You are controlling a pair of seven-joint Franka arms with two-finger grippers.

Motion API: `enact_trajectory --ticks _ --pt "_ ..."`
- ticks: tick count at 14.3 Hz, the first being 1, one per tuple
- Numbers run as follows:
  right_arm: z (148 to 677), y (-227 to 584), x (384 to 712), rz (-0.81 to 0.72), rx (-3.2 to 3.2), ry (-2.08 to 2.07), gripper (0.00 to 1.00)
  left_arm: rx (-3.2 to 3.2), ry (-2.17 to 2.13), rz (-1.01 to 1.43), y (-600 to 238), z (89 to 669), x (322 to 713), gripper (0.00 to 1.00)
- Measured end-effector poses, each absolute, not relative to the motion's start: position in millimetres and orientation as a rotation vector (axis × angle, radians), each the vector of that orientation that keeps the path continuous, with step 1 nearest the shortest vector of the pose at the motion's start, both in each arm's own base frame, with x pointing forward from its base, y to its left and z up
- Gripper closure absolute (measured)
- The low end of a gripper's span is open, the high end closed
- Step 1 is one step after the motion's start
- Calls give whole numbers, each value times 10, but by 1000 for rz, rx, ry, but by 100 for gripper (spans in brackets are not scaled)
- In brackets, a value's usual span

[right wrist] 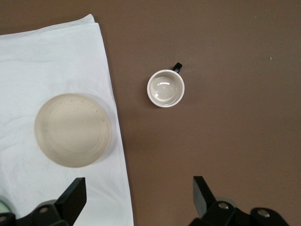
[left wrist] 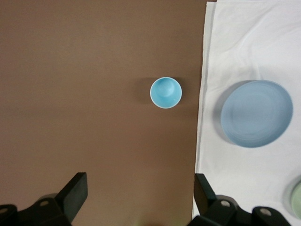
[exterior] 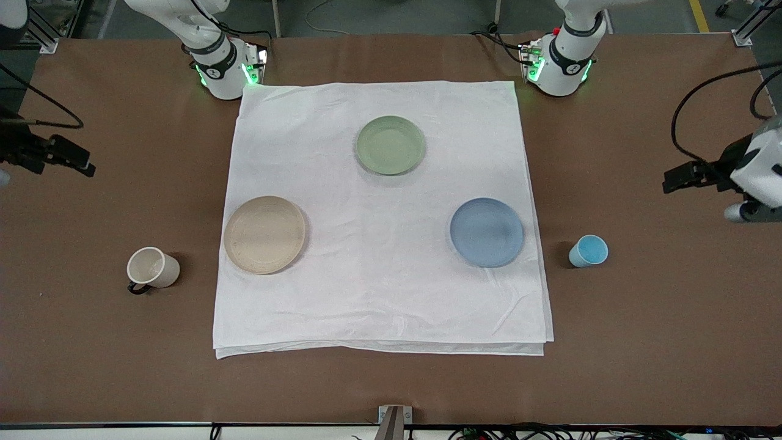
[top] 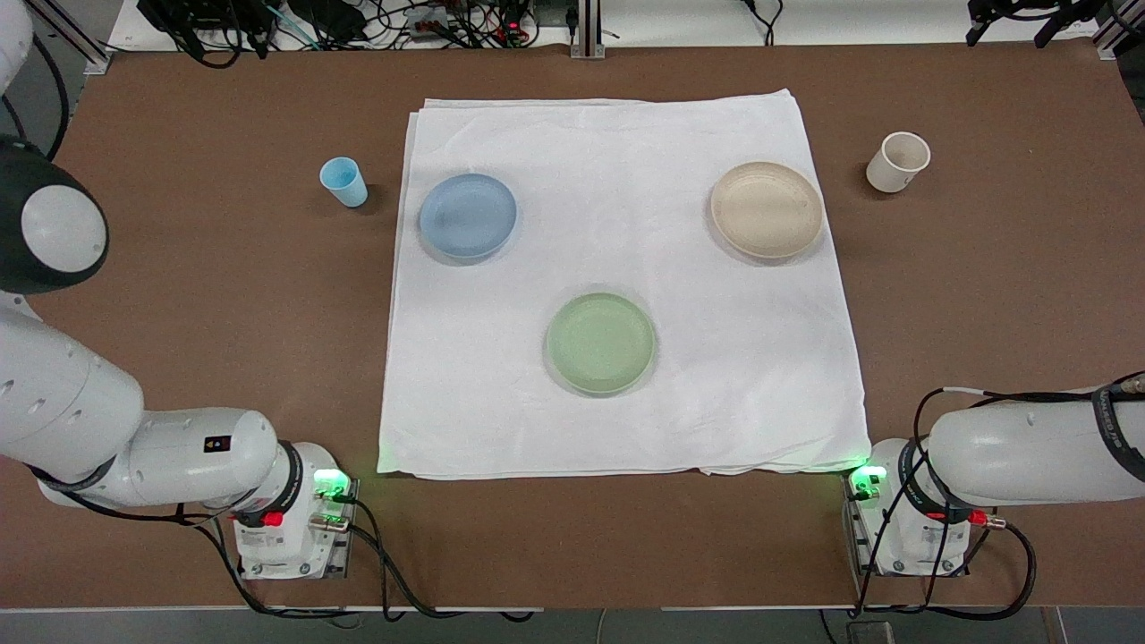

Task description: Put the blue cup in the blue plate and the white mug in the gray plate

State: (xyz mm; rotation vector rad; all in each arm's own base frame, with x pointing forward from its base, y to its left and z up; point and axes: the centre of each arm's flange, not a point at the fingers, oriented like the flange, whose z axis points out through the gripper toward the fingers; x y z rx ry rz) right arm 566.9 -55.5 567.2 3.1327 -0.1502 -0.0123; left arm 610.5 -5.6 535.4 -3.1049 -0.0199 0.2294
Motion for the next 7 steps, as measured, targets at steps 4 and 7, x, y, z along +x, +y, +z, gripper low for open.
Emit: enact_trajectory --ticks 4,7 --pt "4568 -954 6248 -30 3112 -236 0 -3120 -32 157 -44 4270 6292 0" --pt "3954 -1153 6431 -56 3092 -370 0 -3130 -30 55 -38 3665 6199 2"
